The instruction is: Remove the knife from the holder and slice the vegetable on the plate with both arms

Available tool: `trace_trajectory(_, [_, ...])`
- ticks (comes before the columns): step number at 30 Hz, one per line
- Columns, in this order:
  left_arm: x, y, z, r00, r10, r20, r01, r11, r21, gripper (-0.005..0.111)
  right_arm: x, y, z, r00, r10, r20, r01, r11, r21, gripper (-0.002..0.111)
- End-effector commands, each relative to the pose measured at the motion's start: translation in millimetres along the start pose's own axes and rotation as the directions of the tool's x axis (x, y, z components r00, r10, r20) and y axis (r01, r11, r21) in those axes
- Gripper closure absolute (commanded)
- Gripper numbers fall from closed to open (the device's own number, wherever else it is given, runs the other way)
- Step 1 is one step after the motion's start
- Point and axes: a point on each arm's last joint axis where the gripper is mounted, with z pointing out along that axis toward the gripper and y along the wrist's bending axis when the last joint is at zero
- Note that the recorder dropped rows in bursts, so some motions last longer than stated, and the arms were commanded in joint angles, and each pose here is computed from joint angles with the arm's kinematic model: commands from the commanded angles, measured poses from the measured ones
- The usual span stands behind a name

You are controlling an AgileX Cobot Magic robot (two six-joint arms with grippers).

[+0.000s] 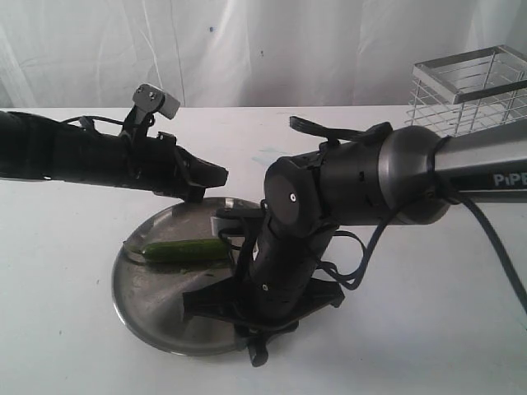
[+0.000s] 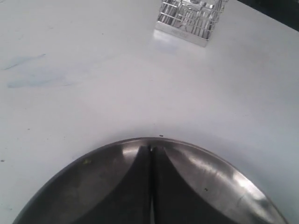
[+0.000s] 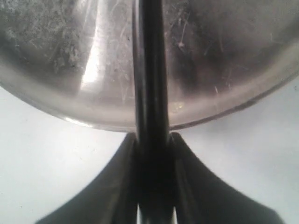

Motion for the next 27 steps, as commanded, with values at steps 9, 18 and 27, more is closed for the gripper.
trace_trajectory(9, [11, 3.7, 10, 0.999, -0.043, -0.010, 0.043, 0.999, 0.018, 0.107, -2, 3, -2, 1.000, -0.018, 0.024, 0.018, 1.000, -0.017, 0.108])
trace_trajectory(18, [26, 10.4, 20, 0.992, -0.125, -0.033, 0.126, 0.992, 0.013, 0.107, -3, 3, -2, 0.999, -0.018, 0.029, 0.018, 1.000, -0.018, 0.108])
trace_trajectory(27, [37, 14.6, 27, 0.989, -0.138, -0.048, 0.139, 0.990, 0.014, 0.107, -3, 3, -2, 0.999, -0.016, 0.030, 0.016, 1.000, -0.019, 0.108])
